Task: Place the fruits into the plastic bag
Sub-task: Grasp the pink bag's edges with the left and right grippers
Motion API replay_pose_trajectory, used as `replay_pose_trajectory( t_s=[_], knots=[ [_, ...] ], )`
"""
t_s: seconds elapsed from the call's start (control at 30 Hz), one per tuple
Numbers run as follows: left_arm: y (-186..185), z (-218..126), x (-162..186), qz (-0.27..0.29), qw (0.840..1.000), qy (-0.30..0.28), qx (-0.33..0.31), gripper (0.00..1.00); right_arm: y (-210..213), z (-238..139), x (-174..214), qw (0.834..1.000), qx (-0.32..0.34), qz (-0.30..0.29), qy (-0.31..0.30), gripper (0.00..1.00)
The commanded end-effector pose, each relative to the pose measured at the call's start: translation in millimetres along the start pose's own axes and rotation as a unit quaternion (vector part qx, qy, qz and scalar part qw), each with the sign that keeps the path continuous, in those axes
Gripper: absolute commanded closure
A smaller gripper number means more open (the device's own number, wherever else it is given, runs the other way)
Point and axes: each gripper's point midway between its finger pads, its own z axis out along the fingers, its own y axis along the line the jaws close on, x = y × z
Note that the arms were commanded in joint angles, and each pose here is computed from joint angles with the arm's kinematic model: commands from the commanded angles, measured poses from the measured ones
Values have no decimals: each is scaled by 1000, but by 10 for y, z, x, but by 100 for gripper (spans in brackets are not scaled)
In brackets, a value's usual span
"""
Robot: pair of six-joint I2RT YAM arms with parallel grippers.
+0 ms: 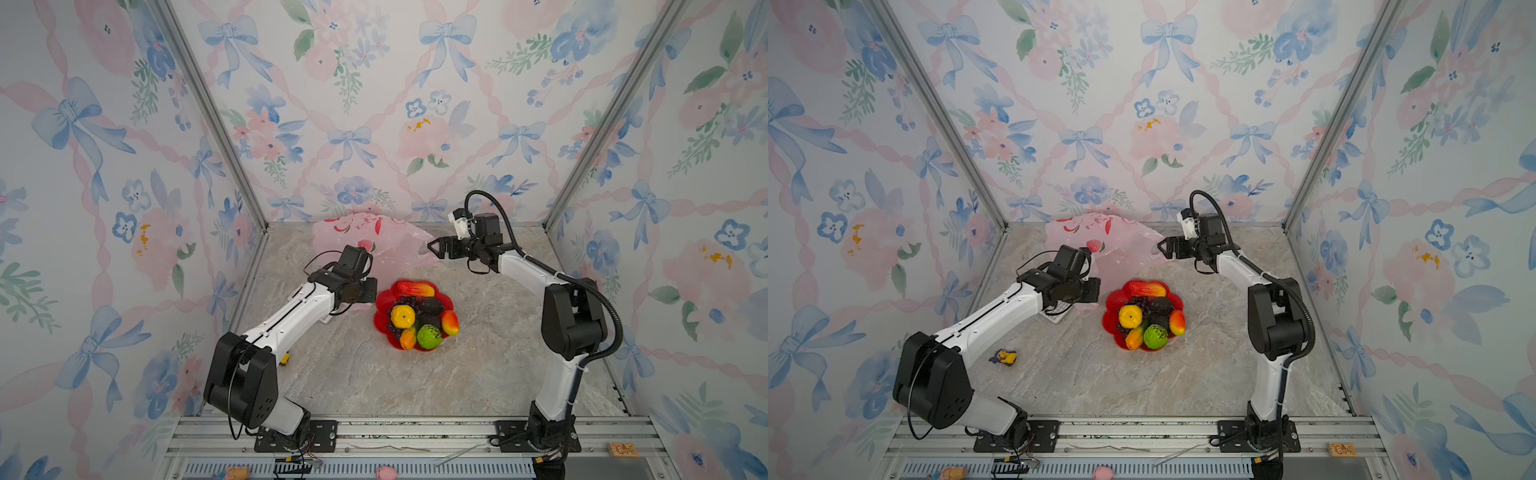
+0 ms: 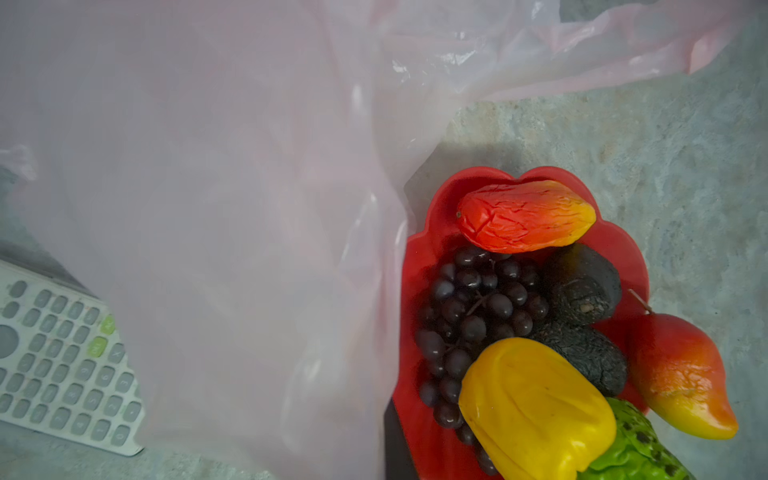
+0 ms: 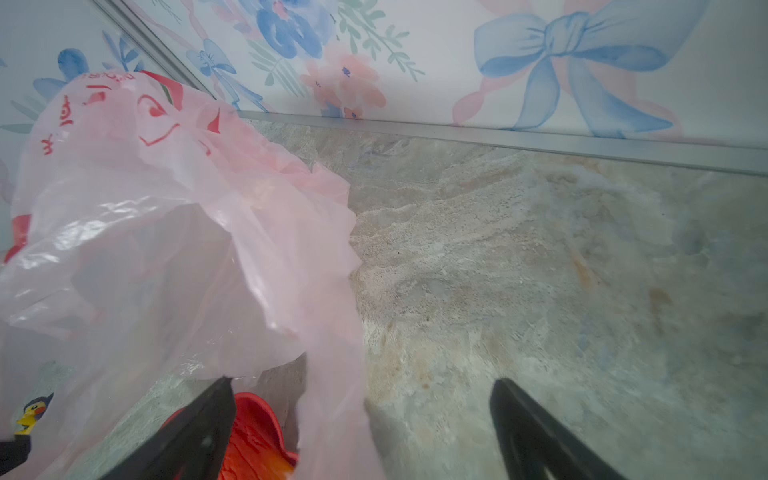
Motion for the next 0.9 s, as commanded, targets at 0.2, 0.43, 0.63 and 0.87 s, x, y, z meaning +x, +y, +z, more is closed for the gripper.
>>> replay_pose_trajectory(
  t_s=[0.2,0.43,0.63,0.87],
  knots=[
    [118,-75,68,-12,1000,9,9,100,165,283,-71,997,-76,30,-10,15],
    [177,-131,9,-21,1000,0,10,100,349,390,63,993,-104,56,-2,28],
    [226,-133,32,-27,1000,1,8,100,418,395,91,991,-118,69,5,50],
    [301,-169,38,-44,999,-3,6,100,464,328,46,990,-118,77,5,89]
  ],
)
